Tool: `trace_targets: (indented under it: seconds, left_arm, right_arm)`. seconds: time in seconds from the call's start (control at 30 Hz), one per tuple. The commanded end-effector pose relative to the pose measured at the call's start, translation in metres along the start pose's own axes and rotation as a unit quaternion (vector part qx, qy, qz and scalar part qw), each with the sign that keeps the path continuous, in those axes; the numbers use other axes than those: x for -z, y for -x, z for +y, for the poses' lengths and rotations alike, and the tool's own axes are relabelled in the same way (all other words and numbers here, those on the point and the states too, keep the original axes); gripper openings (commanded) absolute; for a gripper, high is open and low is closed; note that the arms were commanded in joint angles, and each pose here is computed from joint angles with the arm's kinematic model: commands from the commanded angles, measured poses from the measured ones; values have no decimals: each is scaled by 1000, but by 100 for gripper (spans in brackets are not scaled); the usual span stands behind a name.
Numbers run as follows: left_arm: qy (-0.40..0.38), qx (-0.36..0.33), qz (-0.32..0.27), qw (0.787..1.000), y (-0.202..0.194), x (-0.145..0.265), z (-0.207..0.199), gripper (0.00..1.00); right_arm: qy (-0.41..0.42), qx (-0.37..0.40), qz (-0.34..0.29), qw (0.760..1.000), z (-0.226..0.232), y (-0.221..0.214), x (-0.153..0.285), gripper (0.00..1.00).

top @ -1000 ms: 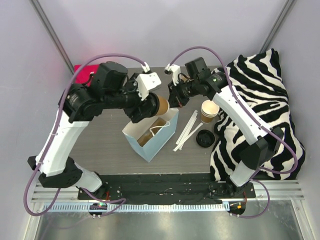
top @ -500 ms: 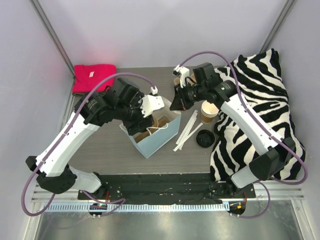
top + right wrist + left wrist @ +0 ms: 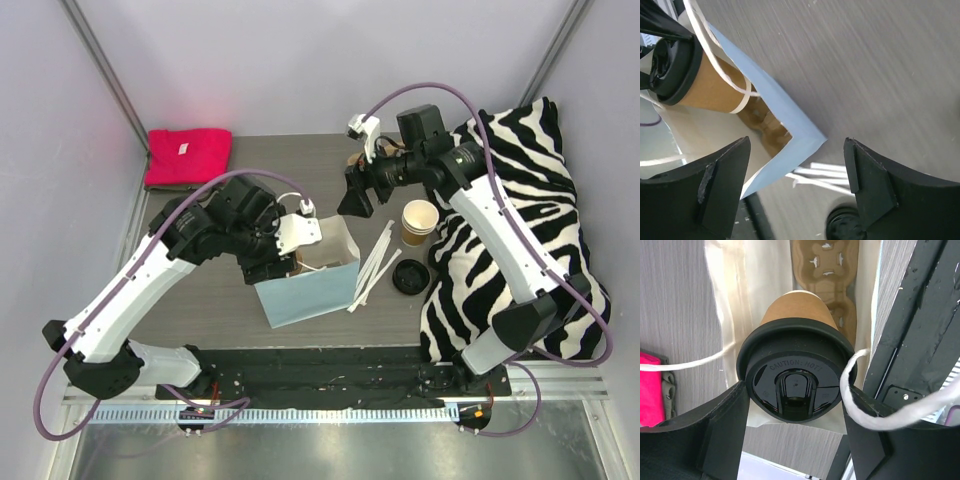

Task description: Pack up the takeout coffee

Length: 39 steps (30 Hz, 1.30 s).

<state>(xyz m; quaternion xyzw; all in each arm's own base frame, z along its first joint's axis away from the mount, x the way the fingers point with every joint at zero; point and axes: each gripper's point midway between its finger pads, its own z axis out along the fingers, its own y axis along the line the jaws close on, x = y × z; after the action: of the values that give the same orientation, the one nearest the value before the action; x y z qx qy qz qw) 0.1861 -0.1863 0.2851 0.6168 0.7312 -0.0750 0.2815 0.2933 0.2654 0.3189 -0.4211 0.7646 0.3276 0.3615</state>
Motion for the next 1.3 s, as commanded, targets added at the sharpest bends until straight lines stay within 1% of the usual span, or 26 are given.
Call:
trace_targets:
  seconds: [0.0, 0.03, 0.17, 0.33, 0.47, 0.57, 0.67, 0.7, 0.77, 0.8, 0.83, 0.97, 1.0, 1.03, 1.13, 1.27]
  left_arm:
    - [-14, -16, 2, 1000, -5, 2, -7, 38]
    - [-16, -15, 4, 1000, -6, 1, -8, 38]
    - [-13, -12, 1, 1000, -4, 0, -7, 38]
    - [-11, -12, -1, 1000, -3, -2, -6, 38]
    - [-6, 3, -4, 1000, -5, -7, -6, 38]
    - [4, 24, -11, 1000, -5, -9, -4, 38]
    - [22, 57, -24, 998, -5, -7, 2, 38]
    - [29, 74, -34, 996, -4, -6, 8, 38]
    - [37, 102, -55, 993, -2, 0, 11, 38]
    - [44, 116, -63, 990, -3, 2, 16, 38]
    - [43, 121, -77, 989, 1, 7, 16, 38]
    - [50, 153, -120, 980, 12, 19, 18, 40]
    - [49, 159, -123, 978, 13, 20, 18, 40]
    - [48, 165, -125, 977, 13, 21, 17, 40]
    - [36, 187, -129, 973, 12, 19, 14, 40]
    - [20, 213, -131, 968, 7, 18, 13, 40]
  right_arm:
    - [46, 100, -29, 993, 3, 23, -5, 84]
    - [69, 106, -37, 991, 11, 28, -5, 84]
    - [108, 123, -31, 986, 23, 29, -18, 83]
    - [121, 156, -10, 980, 26, 19, -39, 80]
    - [136, 160, 6, 978, 28, 10, -59, 78]
    - [148, 165, 20, 975, 33, 2, -71, 72]
    - [152, 160, 32, 975, 37, -7, -77, 47]
    - [152, 155, 35, 976, 37, -10, -78, 30]
    - [146, 153, 25, 977, 37, -6, -78, 15]
    - [141, 144, 23, 979, 38, -7, -75, 3]
    - [129, 149, 10, 980, 35, -1, -77, 1]
    - [107, 157, -23, 981, 36, 6, -70, 1]
    - [105, 156, -23, 982, 36, 1, -71, 1]
    - [100, 165, -40, 980, 37, 8, -66, 1]
    - [91, 175, -54, 979, 39, 9, -62, 1]
    - [86, 193, -64, 975, 41, 8, -57, 1]
